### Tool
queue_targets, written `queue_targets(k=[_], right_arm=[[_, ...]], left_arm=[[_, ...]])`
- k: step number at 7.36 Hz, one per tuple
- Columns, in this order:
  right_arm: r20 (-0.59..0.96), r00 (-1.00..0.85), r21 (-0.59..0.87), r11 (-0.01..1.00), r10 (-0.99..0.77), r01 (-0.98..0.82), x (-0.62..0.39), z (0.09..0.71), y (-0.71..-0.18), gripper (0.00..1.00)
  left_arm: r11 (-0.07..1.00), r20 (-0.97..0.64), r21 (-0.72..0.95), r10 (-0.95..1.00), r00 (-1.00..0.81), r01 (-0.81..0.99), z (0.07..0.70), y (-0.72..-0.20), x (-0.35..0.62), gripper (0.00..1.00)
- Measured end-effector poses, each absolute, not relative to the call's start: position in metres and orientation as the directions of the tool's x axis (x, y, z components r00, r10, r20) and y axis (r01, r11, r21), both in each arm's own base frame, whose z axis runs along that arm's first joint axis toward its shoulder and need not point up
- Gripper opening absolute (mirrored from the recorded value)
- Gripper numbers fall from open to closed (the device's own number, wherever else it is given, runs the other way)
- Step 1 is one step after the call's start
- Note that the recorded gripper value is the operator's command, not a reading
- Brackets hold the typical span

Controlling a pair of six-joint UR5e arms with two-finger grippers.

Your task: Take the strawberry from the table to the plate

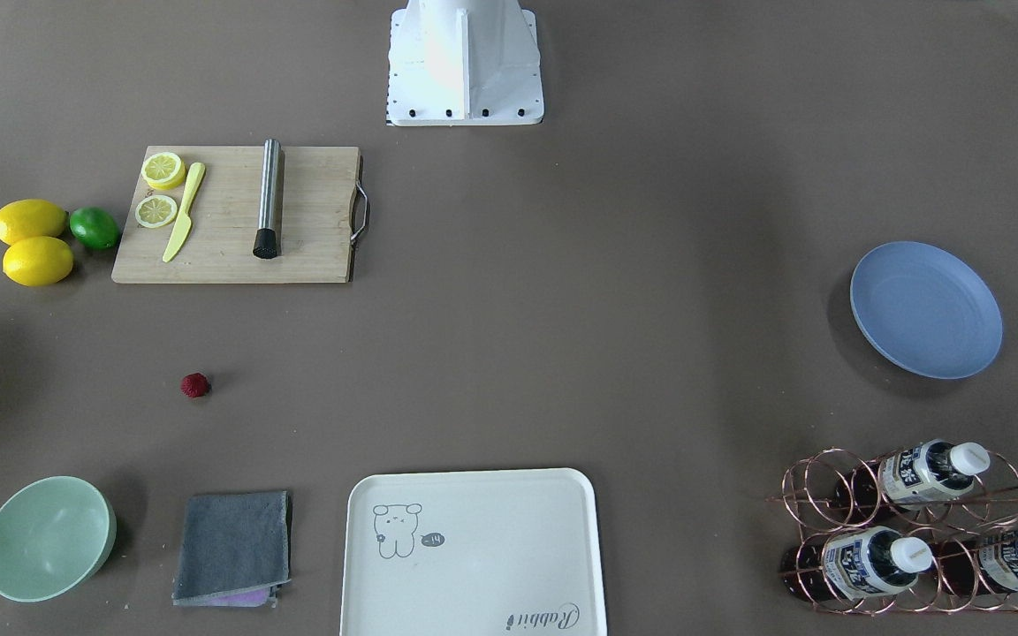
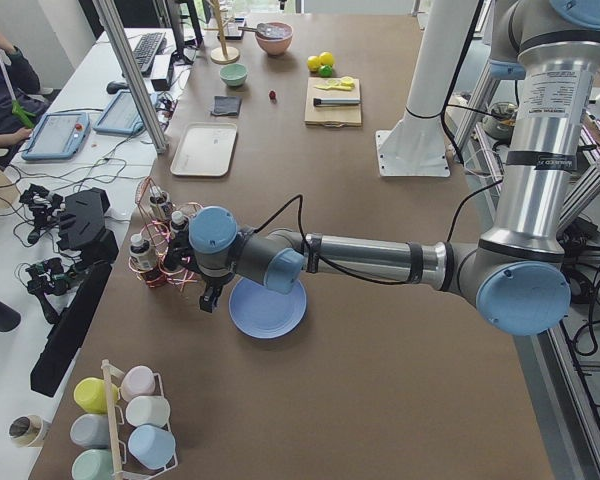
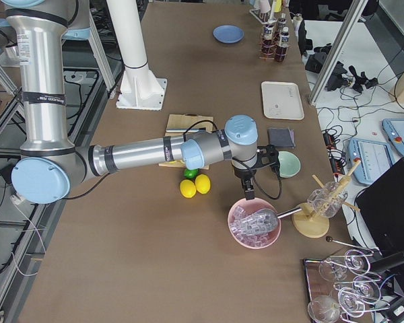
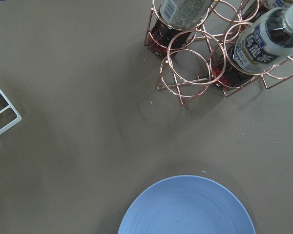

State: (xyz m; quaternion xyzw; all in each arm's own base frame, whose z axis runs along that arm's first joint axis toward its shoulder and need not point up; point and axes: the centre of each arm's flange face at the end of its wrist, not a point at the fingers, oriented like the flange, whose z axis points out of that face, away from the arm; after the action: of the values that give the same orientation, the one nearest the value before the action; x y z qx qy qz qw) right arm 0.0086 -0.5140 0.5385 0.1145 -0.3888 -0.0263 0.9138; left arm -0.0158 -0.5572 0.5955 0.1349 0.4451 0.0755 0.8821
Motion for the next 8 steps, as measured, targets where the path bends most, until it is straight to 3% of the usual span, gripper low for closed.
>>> queue_targets(k=[4,8], right_arm=[[0.744,0.666,0.163,0.983,-0.062,-0.09,-0.078,0.522,-0.515,0.99],[0.748,0.661,0.161,0.982,-0.058,-0.096,-0.105,0.517,-0.512,0.99]], left_arm=[[0.975,-0.774,0.219,0.202,0.601,-0.046,0.682,-0.548,0.012,0.97],[0.981,-0.802,0.188,0.183,0.569,-0.051,0.72,-0.525,0.076,0.8]])
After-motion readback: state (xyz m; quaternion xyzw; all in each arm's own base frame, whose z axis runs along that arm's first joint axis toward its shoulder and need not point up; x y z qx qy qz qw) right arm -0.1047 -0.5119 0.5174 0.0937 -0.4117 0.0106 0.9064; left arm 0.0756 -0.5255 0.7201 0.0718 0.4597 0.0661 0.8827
